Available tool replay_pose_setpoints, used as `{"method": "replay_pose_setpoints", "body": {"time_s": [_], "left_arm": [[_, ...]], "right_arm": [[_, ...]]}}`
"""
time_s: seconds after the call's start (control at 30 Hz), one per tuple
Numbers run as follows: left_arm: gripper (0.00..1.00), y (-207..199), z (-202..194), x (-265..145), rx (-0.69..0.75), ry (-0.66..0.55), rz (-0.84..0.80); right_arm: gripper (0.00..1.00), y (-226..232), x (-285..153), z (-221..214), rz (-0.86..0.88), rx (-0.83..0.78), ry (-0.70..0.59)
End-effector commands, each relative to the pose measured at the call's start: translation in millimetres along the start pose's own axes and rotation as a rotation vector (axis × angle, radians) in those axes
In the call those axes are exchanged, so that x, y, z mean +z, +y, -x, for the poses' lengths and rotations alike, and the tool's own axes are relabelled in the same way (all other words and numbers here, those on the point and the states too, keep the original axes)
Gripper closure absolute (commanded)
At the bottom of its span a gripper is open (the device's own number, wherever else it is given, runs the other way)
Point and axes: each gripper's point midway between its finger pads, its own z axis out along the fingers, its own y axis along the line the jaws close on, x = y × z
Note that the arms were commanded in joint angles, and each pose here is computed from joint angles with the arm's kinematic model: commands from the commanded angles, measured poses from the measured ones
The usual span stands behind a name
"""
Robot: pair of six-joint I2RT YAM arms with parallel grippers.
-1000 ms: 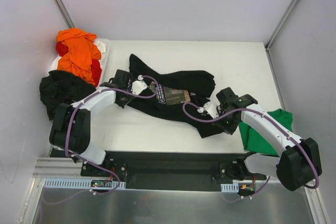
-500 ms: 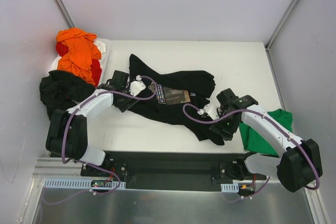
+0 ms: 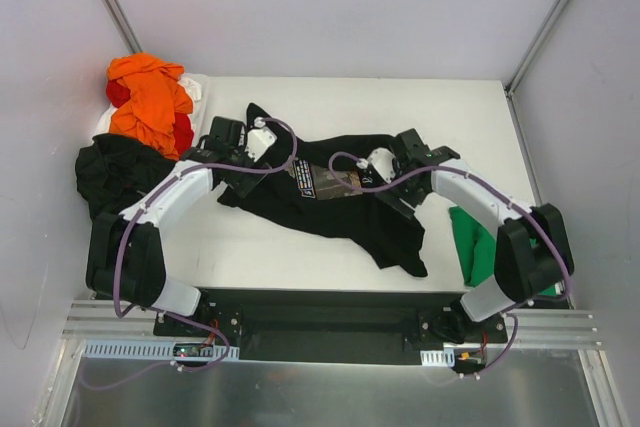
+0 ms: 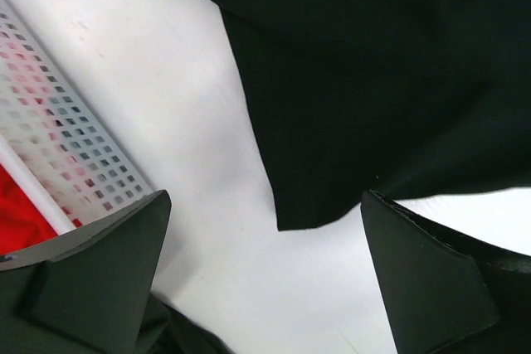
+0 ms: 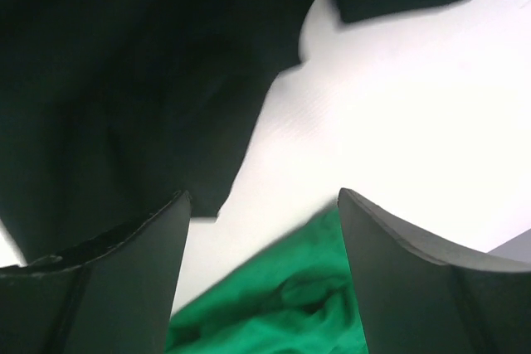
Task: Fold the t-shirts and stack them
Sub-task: Flatten out the tshirt
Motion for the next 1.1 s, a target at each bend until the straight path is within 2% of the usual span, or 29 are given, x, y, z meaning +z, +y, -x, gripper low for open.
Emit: {"method": "replay_pose_setpoints", "body": {"time_s": [0.0,0.33,0.6,0.9,1.07], "left_arm": [[0.01,9.3,11.8,5.2,-0.029,-0.009,0.043],[0.01,5.7,0.0,27.3,-0.017,0.046,0.035],[0.01,7.4,0.8,34.8,-0.019,0.057,0.039],[0.01,6.8,-9.1,33.8,-0.007,0.079,0.054],[0.01,10.0,-7.7,31.9,-0.006,0.077,0.068]], "right_arm": [[0.23,-33.2,10.8,44.4,-0.104,0.044,-0.076],[0.23,-25.5,51.7,65.5,-0.015,0.026,-0.055],[0.23,-27.7,67.2,64.6,-0.035,0.002,-0.019],[0.23,-64.1,93.0,46.0,-0.163,-0.040,0.054],[0.23,-98.8,87.6,41.7,-0.228,-0.012,0.066]]}}
